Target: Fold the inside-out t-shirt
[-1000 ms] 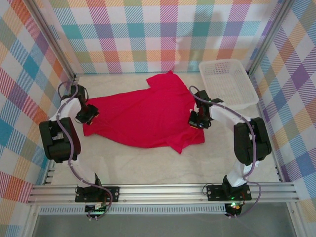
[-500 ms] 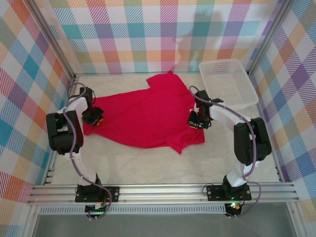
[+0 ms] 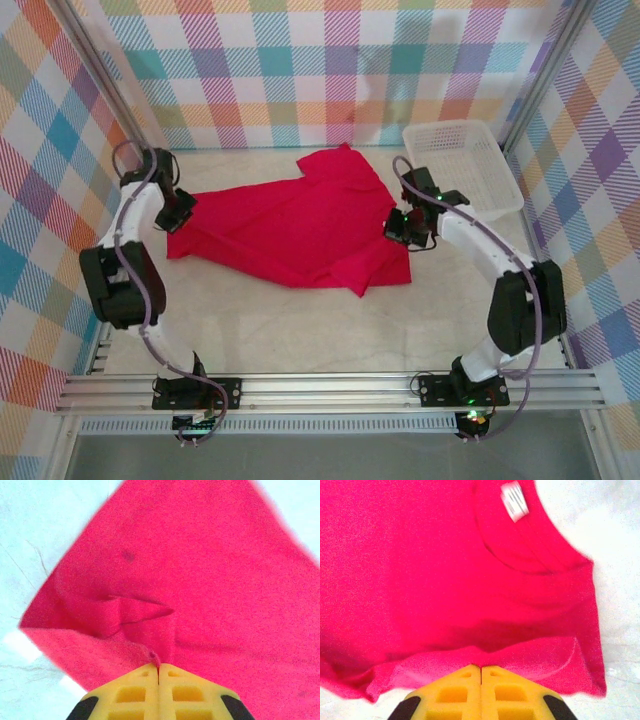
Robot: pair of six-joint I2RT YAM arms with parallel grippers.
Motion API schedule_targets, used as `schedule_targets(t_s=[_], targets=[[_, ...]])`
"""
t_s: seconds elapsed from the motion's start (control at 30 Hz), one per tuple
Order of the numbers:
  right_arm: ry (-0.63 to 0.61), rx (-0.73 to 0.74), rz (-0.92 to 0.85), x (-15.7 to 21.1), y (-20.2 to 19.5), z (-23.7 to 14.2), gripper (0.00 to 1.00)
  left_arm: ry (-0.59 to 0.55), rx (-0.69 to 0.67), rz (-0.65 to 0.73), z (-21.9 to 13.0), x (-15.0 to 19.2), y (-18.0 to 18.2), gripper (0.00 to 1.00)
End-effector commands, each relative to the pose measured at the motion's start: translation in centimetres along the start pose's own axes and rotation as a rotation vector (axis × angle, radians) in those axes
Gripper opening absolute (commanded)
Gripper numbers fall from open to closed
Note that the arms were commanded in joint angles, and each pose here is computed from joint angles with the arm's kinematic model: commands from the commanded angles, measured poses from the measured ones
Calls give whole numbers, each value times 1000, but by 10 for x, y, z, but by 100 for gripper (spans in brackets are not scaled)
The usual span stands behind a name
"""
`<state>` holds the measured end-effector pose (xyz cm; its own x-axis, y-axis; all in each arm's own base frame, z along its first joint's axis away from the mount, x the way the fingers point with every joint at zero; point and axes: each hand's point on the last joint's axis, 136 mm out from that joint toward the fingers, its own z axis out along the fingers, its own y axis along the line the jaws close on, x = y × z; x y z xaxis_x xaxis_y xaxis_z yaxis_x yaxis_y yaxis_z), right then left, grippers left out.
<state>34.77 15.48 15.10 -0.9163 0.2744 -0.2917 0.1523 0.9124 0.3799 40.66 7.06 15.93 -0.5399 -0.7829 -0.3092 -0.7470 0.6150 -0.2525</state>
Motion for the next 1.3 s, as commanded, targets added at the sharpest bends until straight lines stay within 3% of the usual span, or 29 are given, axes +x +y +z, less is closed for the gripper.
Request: schedule_targets(t_s=[0.0, 0.23, 0.4, 0.57, 0.73, 0.83, 0.97, 1.17, 1.27], targets=[[-139, -78, -58, -24, 27, -60, 0, -142, 88, -2, -83, -19, -9, 0], [-407, -271, -146, -64, 85, -191, 0, -476, 357, -57, -247, -49, -19, 0], [-614, -554, -262, -51, 129, -319, 0, -779, 516, -93, -375, -53, 5, 0], [-784, -733, -368, -14, 138, -421, 0, -998, 574, -119, -463, -42, 42, 0], [-932, -684, -386, -4, 121, -473, 0, -1113, 611, -119, -514, -30, 61, 0], [-977, -600, -385, -21, 119, -472, 0, -1080, 604, -91, -503, -36, 50, 0], [-976, -420, -379, -71, 119, -432, 0, -959, 530, -43, -442, -56, 20, 0], [-816, -237, -368, -144, 128, -313, 0, -681, 343, 1, -266, -86, -24, 0], [-693, -166, -351, -173, 128, -226, 0, -544, 228, -21, -160, -89, -29, 0]])
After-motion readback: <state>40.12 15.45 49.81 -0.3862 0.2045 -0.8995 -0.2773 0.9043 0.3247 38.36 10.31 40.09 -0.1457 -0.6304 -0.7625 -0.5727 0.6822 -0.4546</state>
